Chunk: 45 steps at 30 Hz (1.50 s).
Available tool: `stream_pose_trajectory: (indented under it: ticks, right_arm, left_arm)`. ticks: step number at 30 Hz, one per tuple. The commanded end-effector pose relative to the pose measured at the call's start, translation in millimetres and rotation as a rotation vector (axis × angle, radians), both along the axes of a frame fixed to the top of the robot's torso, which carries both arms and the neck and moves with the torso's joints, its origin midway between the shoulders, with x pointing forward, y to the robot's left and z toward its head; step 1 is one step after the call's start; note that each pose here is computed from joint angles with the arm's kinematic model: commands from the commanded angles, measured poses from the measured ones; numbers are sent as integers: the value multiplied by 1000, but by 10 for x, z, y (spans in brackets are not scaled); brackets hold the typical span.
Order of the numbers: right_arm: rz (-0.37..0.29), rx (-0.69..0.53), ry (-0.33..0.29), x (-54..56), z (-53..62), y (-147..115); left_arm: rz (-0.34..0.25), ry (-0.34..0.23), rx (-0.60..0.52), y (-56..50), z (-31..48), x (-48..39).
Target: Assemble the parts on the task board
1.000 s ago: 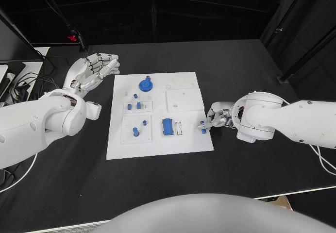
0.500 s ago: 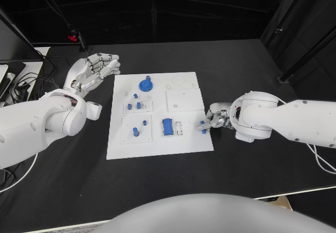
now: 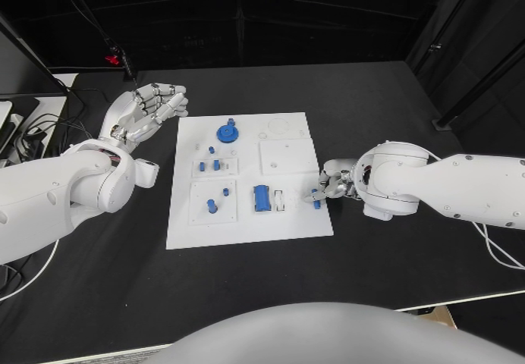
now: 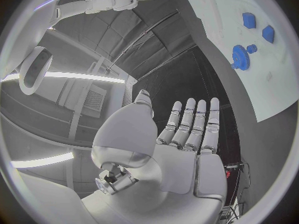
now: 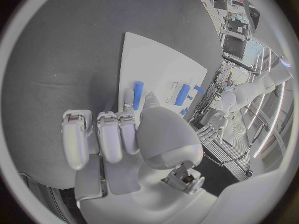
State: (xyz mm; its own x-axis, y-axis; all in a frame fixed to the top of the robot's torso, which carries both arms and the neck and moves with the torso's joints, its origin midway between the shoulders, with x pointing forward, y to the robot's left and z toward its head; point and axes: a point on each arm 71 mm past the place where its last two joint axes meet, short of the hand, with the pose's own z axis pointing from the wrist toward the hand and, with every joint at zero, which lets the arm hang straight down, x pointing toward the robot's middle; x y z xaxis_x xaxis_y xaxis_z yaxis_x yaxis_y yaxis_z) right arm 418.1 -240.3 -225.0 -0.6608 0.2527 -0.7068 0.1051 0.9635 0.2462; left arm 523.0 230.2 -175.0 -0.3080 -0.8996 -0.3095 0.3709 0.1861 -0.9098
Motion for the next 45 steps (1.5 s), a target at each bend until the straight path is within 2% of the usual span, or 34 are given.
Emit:
stream_pose_trajectory:
  ticks: [1,30,45]
  right_arm:
    - [-8,-25,25,-24,-67,-13]
    - [6,13,-12,-14,-100,86]
    - [-1,149,-58,-74,-28,72]
  left_arm:
    - [-12,0,-8,-12,13,-3]
    - [-15,4,-9,-9,10,-7]
    - [-14,7,-8,5,6,-4]
